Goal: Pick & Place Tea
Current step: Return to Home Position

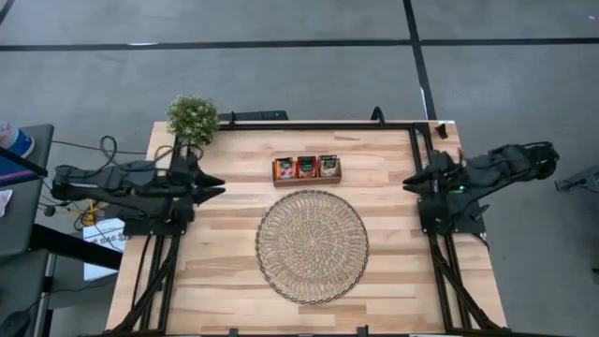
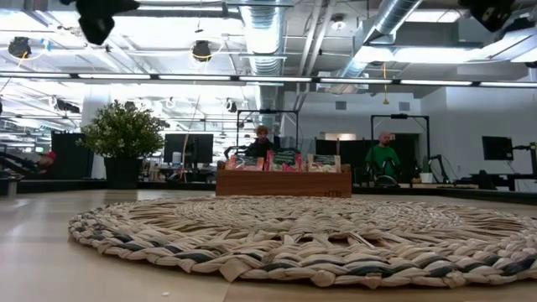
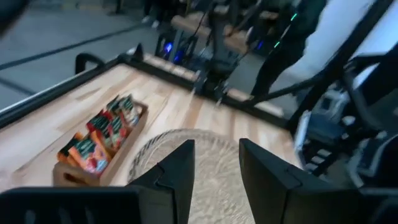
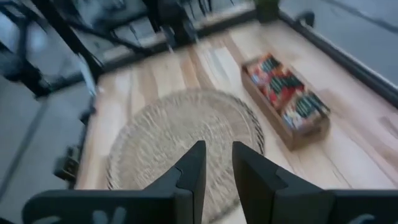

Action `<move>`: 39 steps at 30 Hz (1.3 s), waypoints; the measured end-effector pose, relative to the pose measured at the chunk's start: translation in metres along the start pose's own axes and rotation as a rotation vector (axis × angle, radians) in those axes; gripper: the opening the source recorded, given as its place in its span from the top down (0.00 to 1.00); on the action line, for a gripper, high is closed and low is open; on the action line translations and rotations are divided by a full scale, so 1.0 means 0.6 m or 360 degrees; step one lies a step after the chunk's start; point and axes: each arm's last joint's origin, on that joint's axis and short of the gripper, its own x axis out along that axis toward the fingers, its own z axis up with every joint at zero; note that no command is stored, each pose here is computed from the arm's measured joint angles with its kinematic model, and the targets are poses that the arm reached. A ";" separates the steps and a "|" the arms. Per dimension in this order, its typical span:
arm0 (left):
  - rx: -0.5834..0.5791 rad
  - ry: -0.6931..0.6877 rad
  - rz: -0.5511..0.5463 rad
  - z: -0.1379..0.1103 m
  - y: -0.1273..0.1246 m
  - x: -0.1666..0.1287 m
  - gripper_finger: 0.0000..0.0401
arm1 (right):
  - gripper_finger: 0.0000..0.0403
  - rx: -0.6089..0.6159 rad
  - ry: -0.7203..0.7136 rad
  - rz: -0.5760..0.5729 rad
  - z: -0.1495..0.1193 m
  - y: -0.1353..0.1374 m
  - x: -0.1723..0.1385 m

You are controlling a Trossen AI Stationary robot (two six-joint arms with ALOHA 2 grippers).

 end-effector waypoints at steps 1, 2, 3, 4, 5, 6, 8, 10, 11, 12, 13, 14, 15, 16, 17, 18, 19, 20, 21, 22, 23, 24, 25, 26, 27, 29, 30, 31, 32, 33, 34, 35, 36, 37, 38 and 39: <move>-0.0006 -0.0031 -0.0019 -0.006 0.004 -0.006 0.71 | 0.82 -0.0003 -0.0047 0.0029 -0.002 -0.002 -0.003; -0.0016 -0.0069 -0.0034 -0.013 0.008 -0.011 0.71 | 0.82 -0.0009 -0.0096 0.0058 -0.007 -0.005 -0.004; -0.0025 -0.0108 -0.0052 -0.023 0.012 -0.012 0.71 | 0.82 -0.0014 -0.0134 0.0088 -0.013 -0.007 -0.003; -0.0018 -0.0145 -0.0072 -0.033 0.016 -0.011 0.71 | 0.82 -0.0012 -0.0177 0.0119 -0.019 -0.008 -0.001; -0.0007 -0.0195 -0.0104 -0.042 0.018 -0.010 0.71 | 0.82 -0.0002 -0.0215 0.0156 -0.025 -0.009 0.001; -0.0002 -0.0254 -0.0137 -0.050 0.021 -0.009 0.71 | 0.82 0.0006 -0.0235 0.0191 -0.033 -0.011 0.004; 0.0006 -0.0348 -0.0204 -0.067 0.025 -0.005 0.71 | 0.82 0.0027 -0.0268 0.0258 -0.050 -0.013 0.013; 0.0010 -0.0366 -0.0231 -0.087 0.031 0.004 0.71 | 0.82 0.0041 -0.0303 0.0333 -0.065 -0.014 0.023; 0.0008 -0.0351 -0.0232 -0.100 0.035 0.009 0.71 | 0.82 0.0046 -0.0320 0.0361 -0.072 -0.015 0.028; -0.0004 -0.0346 -0.0232 -0.109 0.037 0.013 0.71 | 0.82 0.0058 -0.0353 0.0384 -0.077 -0.015 0.031; -0.0014 -0.0348 -0.0233 -0.116 0.039 0.016 0.71 | 0.82 0.0065 -0.0370 0.0399 -0.082 -0.017 0.033; -0.0030 -0.0342 -0.0233 -0.122 0.041 0.019 0.71 | 0.82 0.0066 -0.0372 0.0400 -0.089 -0.019 0.036; -0.0044 -0.0331 -0.0225 -0.127 0.043 0.021 0.71 | 0.82 0.0070 -0.0381 0.0402 -0.095 -0.021 0.039; -0.0054 -0.0321 -0.0215 -0.130 0.044 0.022 0.71 | 0.82 0.0077 -0.0401 0.0412 -0.099 -0.023 0.039; -0.0055 -0.0312 -0.0205 -0.132 0.045 0.023 0.71 | 0.82 0.0081 -0.0423 0.0422 -0.103 -0.026 0.038; -0.0050 -0.0296 -0.0196 -0.134 0.046 0.023 0.71 | 0.82 0.0083 -0.0443 0.0430 -0.107 -0.029 0.036; -0.0044 -0.0287 -0.0185 -0.135 0.047 0.023 0.71 | 0.82 0.0086 -0.0471 0.0441 -0.109 -0.032 0.033; -0.0041 -0.0286 -0.0177 -0.135 0.047 0.023 0.71 | 0.82 0.0083 -0.0508 0.0454 -0.111 -0.035 0.028; -0.0040 -0.0283 -0.0162 -0.136 0.048 0.022 0.71 | 0.82 0.0075 -0.0535 0.0462 -0.115 -0.039 0.025; -0.0037 -0.0276 -0.0142 -0.137 0.049 0.022 0.71 | 0.82 0.0070 -0.0568 0.0472 -0.119 -0.043 0.021; -0.0037 -0.0276 -0.0127 -0.138 0.050 0.021 0.71 | 0.82 0.0072 -0.0609 0.0485 -0.120 -0.046 0.017; -0.0033 -0.0264 -0.0112 -0.140 0.052 0.020 0.71 | 0.82 0.0071 -0.0619 0.0485 -0.120 -0.045 0.018; -0.0029 -0.0254 -0.0098 -0.141 0.053 0.019 0.71 | 0.82 0.0061 -0.0596 0.0476 -0.123 -0.045 0.022; -0.0031 -0.0259 -0.0090 -0.141 0.054 0.018 0.71 | 0.82 0.0055 -0.0576 0.0469 -0.126 -0.045 0.024; -0.0031 -0.0262 -0.0090 -0.141 0.054 0.017 0.71 | 0.82 0.0068 -0.0582 0.0479 -0.124 -0.044 0.024; -0.0029 -0.0279 -0.0094 -0.140 0.055 0.013 0.71 | 0.82 0.0089 -0.0565 0.0485 -0.128 -0.041 0.034; -0.0024 -0.0287 -0.0096 -0.140 0.055 0.012 0.71 | 0.82 0.0084 -0.0525 0.0468 -0.135 -0.041 0.042; -0.0019 -0.0292 -0.0098 -0.139 0.055 0.011 0.71 | 0.82 0.0083 -0.0504 0.0461 -0.140 -0.041 0.047; -0.0016 -0.0295 -0.0099 -0.139 0.055 0.011 0.71 | 0.82 0.0094 -0.0539 0.0479 -0.141 -0.041 0.049; -0.0011 -0.0296 -0.0101 -0.139 0.055 0.010 0.71 | 0.82 0.0099 -0.0581 0.0502 -0.140 -0.039 0.052; -0.0006 -0.0293 -0.0105 -0.140 0.055 0.009 0.71 | 0.82 0.0100 -0.0599 0.0516 -0.141 -0.037 0.056; -0.0007 -0.0294 -0.0108 -0.139 0.055 0.009 0.71 | 0.82 0.0085 -0.0566 0.0516 -0.148 -0.037 0.063; -0.0008 -0.0296 -0.0112 -0.139 0.055 0.009 0.71 | 0.82 0.0079 -0.0537 0.0520 -0.154 -0.036 0.070; -0.0008 -0.0293 -0.0124 -0.141 0.055 0.010 0.71 | 0.82 0.0084 -0.0534 0.0537 -0.157 -0.035 0.075; -0.0005 -0.0281 -0.0133 -0.145 0.056 0.011 0.71 | 0.82 0.0092 -0.0538 0.0545 -0.161 -0.034 0.080; 0.0000 -0.0264 -0.0131 -0.151 0.058 0.014 0.71 | 0.82 0.0103 -0.0530 0.0549 -0.165 -0.033 0.086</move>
